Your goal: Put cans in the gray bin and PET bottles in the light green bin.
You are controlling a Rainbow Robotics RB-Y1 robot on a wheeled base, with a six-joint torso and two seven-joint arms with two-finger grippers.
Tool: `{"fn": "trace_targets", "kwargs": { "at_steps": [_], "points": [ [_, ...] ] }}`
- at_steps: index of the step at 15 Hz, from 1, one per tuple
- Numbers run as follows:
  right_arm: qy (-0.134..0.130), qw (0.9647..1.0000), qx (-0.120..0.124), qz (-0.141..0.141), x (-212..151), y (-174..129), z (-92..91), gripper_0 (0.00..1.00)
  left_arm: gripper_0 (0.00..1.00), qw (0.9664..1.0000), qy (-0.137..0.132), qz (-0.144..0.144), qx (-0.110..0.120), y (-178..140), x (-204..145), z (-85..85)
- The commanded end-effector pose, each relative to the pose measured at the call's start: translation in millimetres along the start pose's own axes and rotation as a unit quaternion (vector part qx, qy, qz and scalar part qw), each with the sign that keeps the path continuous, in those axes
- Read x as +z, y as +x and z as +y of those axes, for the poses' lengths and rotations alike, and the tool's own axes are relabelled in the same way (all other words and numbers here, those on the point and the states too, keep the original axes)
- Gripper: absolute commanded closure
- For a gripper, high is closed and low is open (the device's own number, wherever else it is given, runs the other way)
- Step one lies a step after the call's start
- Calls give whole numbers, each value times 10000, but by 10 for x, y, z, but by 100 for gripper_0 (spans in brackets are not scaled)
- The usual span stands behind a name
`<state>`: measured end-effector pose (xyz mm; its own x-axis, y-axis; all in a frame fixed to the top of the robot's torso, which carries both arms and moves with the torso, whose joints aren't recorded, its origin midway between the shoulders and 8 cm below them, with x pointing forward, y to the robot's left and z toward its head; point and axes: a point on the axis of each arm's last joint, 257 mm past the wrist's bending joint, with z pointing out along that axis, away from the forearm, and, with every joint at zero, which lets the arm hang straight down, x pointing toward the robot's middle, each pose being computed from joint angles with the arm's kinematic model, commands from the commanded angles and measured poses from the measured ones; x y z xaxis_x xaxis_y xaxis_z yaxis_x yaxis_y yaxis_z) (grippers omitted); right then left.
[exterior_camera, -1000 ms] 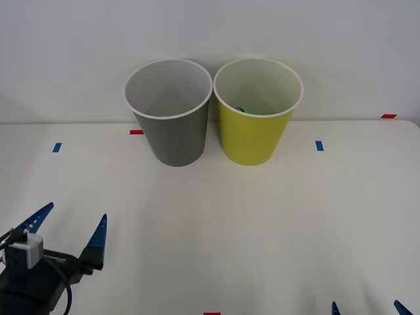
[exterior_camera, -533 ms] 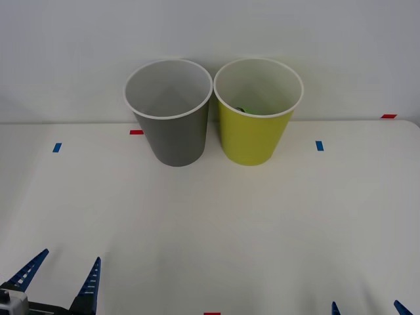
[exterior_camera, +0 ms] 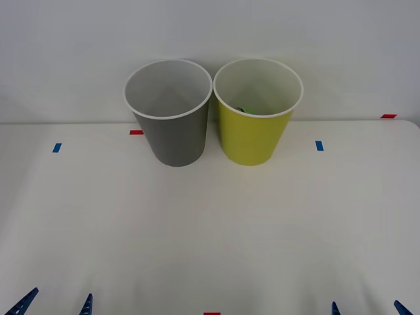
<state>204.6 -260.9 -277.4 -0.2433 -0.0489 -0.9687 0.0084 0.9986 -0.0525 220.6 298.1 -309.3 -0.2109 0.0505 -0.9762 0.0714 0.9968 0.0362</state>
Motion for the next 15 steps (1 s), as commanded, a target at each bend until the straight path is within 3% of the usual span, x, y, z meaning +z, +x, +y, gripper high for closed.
{"fn": "trace_targets", "kwargs": {
  "at_steps": [1, 15],
  "points": [
    [0, 10000, 0, 0, 0, 0, 0, 0, 0, 9997, -40, 258, 31, 141, -58, -2],
    [0, 10000, 0, 0, 0, 0, 0, 0, 0, 9997, -86, 233, -39, 140, -48, -32]
  ]
}}
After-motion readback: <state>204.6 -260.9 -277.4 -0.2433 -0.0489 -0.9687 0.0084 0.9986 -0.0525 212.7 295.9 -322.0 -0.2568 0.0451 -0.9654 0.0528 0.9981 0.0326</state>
